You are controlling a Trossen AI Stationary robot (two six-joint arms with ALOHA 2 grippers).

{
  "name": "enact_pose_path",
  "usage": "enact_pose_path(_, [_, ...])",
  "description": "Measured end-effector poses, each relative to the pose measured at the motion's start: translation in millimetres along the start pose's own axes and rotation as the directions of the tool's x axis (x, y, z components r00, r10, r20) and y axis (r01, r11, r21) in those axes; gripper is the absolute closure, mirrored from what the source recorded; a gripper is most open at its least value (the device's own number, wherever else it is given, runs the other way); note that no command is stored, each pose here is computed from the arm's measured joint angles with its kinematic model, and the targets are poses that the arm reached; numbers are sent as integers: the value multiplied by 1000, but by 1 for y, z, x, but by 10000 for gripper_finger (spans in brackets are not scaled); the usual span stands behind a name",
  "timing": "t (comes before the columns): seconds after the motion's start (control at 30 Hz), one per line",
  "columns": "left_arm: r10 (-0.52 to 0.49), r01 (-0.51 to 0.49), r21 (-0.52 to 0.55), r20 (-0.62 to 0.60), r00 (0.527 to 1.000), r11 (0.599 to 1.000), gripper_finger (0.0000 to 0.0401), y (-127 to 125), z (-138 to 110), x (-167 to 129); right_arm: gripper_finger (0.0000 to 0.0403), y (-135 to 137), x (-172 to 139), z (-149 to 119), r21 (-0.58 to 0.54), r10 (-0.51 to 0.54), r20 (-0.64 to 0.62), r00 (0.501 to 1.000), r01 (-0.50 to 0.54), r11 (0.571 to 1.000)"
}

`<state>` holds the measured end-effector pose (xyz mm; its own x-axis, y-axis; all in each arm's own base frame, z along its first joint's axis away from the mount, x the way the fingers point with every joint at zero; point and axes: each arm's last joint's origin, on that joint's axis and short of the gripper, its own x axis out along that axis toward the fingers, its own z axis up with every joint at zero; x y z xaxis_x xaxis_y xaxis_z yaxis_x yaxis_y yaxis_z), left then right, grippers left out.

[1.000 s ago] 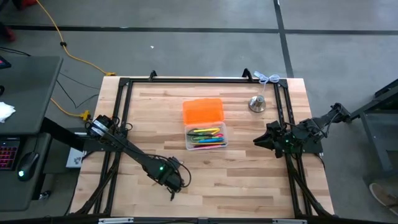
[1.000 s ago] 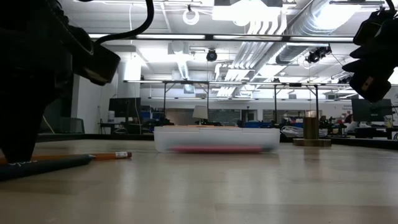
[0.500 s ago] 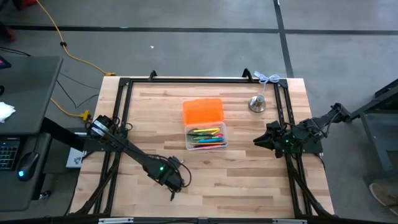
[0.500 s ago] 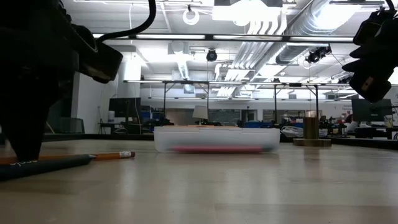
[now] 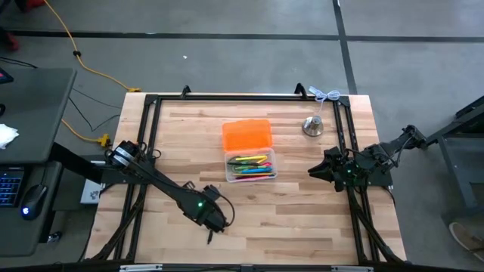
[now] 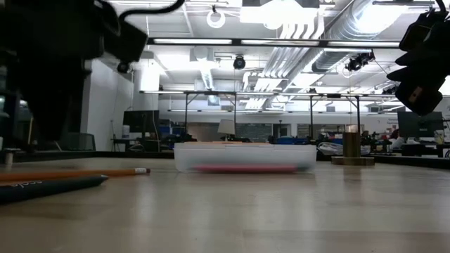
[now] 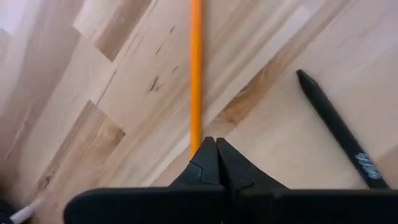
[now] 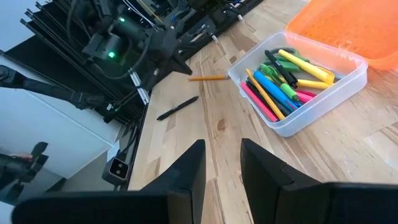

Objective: Pick & place school supplies into a supply box
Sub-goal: Put the yellow pen into the container

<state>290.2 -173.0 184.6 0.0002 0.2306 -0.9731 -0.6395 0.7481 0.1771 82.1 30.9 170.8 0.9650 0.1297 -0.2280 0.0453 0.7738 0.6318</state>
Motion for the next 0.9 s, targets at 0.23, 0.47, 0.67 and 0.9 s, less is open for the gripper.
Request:
enact_pose_path(0.23, [-4, 3, 23, 40, 999, 1000, 373, -2, 6, -21, 325, 0, 0, 0, -6, 1, 0, 1000, -1, 1000])
enact_pose_path(0.47, [41, -42, 33, 40, 998, 999, 307, 3, 2, -10, 325, 0, 0, 0, -7, 11, -12, 1000, -11, 1000])
enact_pose_path(0.67, [108, -109, 44, 38, 993, 993, 249, 11, -3, 7, 325, 0, 0, -1, -8, 9, -13, 1000, -9, 1000])
enact_pose_path(0.9, [94, -94, 18, 9, 996, 995, 190, 17, 2, 28, 325, 0, 0, 0, -1, -10, 5, 1000, 10, 1000])
